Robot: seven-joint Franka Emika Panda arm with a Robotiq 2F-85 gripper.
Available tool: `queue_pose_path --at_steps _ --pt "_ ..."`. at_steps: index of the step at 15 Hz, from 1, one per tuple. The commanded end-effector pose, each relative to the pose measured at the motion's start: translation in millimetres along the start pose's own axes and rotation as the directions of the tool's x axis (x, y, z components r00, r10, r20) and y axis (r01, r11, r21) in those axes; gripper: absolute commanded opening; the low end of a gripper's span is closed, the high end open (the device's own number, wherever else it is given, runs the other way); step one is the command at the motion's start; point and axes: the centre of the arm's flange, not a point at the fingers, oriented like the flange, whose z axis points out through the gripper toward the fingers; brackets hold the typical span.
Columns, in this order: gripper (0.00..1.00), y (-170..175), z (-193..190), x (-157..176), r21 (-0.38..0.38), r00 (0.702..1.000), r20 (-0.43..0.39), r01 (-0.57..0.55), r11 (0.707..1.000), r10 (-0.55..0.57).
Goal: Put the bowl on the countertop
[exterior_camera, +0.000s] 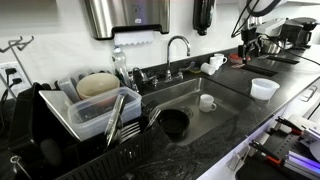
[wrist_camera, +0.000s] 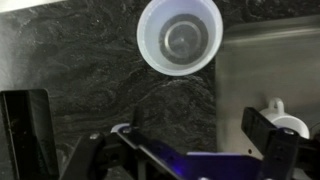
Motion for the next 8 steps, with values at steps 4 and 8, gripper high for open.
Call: queue_pose_path --at_steps 4,8 --pt "1.0 -80 -19 -5 -0.037 0.996 -0.06 0.071 0.997 -0.073" --pt "1.0 -67 -16 -3 -0.029 0.997 -0.051 0.053 0.998 -0.054"
